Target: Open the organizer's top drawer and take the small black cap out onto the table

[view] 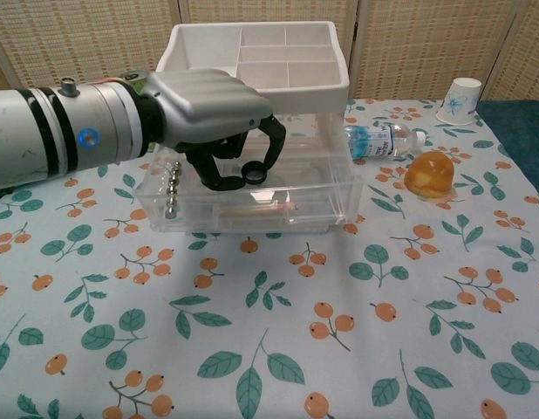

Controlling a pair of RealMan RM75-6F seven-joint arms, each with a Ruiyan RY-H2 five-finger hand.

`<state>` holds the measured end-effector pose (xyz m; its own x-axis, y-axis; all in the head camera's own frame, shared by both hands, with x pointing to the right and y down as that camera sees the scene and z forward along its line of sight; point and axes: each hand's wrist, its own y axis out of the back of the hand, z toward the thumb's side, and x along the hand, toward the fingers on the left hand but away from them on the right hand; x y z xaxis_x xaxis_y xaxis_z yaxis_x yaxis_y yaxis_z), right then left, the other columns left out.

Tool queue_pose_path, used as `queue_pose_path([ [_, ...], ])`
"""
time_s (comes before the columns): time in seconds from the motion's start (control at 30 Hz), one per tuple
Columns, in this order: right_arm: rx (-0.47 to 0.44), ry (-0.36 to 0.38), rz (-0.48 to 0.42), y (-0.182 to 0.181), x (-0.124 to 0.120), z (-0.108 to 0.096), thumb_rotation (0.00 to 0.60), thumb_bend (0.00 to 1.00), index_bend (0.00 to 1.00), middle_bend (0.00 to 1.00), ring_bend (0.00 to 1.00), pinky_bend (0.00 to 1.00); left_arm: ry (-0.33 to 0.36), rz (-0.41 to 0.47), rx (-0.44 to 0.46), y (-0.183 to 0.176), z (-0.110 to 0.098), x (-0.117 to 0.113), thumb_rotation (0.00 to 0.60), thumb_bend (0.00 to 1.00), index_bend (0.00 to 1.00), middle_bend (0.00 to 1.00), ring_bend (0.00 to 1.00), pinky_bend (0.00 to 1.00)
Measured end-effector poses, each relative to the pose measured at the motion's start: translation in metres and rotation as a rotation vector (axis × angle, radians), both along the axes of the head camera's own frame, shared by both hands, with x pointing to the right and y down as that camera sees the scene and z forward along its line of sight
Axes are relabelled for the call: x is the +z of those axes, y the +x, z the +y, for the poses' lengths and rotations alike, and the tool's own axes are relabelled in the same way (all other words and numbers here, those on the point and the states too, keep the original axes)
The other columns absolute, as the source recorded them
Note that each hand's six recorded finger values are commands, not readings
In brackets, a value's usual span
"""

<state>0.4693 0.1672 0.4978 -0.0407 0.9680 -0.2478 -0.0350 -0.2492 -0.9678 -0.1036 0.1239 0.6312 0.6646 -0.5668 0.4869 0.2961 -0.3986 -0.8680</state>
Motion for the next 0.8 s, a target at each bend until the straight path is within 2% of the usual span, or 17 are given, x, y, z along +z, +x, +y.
queue_pose_path([
  [0.53, 0.004, 0.001, 0.001, 0.001, -0.001, 0.001, 0.600, 0.26, 0.16, 0.21, 0.20, 0.23, 0.013, 0.017, -0.013, -0.001, -0.002, 0.000, 0.600, 0.36, 0.47, 1.00, 1.00, 1.00],
  [0.8, 0.001, 0.004, -0.002, 0.000, -0.001, 0.000, 0.600, 0.26, 0.16, 0.21, 0.20, 0.23, 0.022, 0.046, -0.019, -0.007, 0.001, -0.010, 0.600, 0.36, 0.47, 1.00, 1.00, 1.00],
])
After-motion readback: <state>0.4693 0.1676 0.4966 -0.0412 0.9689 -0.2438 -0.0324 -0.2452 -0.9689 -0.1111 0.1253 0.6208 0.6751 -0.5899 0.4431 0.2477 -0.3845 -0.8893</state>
